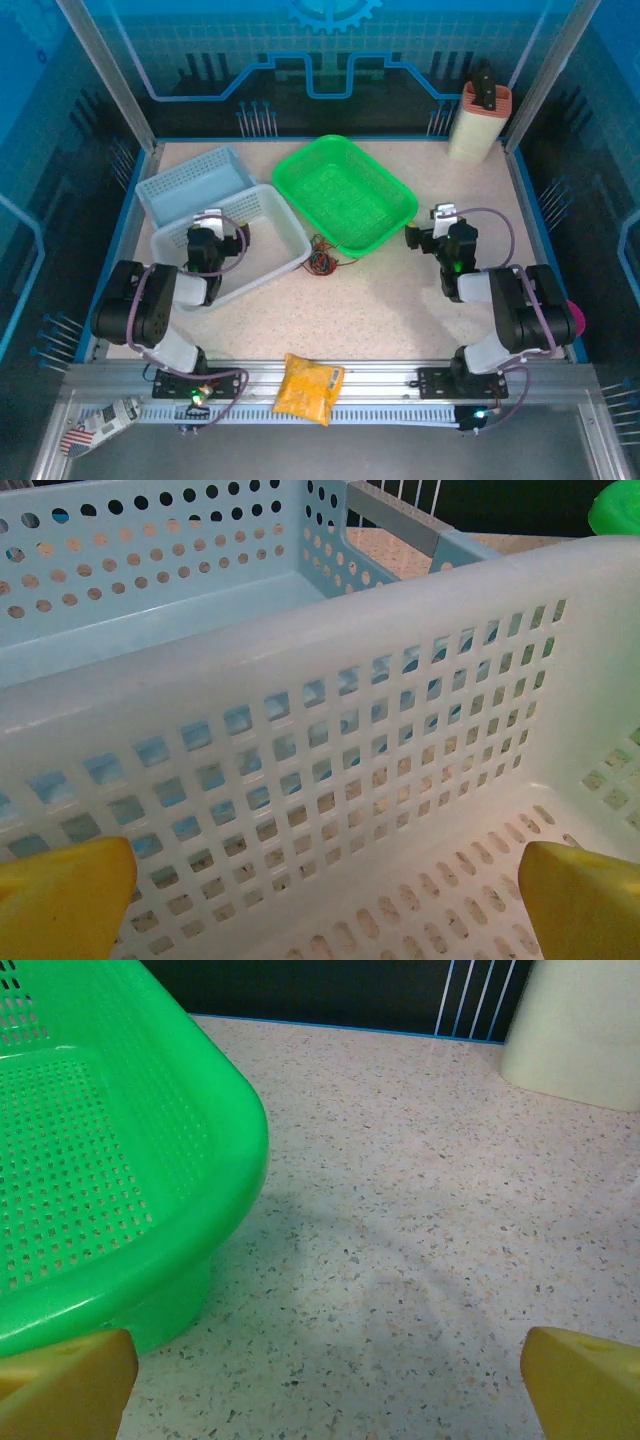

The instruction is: Untangle the cables

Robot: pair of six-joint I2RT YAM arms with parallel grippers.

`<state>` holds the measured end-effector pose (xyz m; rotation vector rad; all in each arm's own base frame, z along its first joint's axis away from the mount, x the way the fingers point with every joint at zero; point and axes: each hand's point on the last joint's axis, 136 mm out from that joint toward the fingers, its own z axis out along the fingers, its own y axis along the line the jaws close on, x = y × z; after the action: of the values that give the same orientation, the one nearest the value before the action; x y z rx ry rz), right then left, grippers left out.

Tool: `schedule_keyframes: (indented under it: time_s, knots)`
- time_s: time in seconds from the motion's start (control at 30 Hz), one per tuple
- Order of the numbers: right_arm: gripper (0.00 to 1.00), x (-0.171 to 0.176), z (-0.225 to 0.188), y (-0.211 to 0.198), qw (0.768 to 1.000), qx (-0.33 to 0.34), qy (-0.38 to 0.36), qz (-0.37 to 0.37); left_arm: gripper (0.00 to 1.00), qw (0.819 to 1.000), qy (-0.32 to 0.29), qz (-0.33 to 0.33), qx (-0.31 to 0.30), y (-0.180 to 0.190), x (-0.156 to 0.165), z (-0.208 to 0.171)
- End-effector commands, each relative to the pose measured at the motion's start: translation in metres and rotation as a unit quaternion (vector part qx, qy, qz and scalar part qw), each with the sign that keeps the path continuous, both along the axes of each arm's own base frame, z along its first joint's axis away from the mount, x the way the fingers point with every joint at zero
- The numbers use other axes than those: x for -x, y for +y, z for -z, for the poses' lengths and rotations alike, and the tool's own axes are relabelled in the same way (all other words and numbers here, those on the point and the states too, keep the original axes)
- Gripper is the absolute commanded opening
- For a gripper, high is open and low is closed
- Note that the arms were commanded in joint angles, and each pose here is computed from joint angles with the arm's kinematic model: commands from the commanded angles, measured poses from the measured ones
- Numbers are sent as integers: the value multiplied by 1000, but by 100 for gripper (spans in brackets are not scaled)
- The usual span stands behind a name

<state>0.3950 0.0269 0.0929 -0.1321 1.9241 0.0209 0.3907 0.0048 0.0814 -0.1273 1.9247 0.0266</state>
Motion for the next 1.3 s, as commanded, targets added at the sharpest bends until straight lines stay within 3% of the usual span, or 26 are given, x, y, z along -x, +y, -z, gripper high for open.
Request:
schedule_keyframes:
  time_s: [0.0,1.27]
  knots:
    - [100,-4,-5,3,1000,7,-8,-5,99,1000,-21,11,3,-3,-7,-15]
    - [100,-5,-5,3,1000,6,-9,-5,99,1000,-21,11,7,-2,-7,-15]
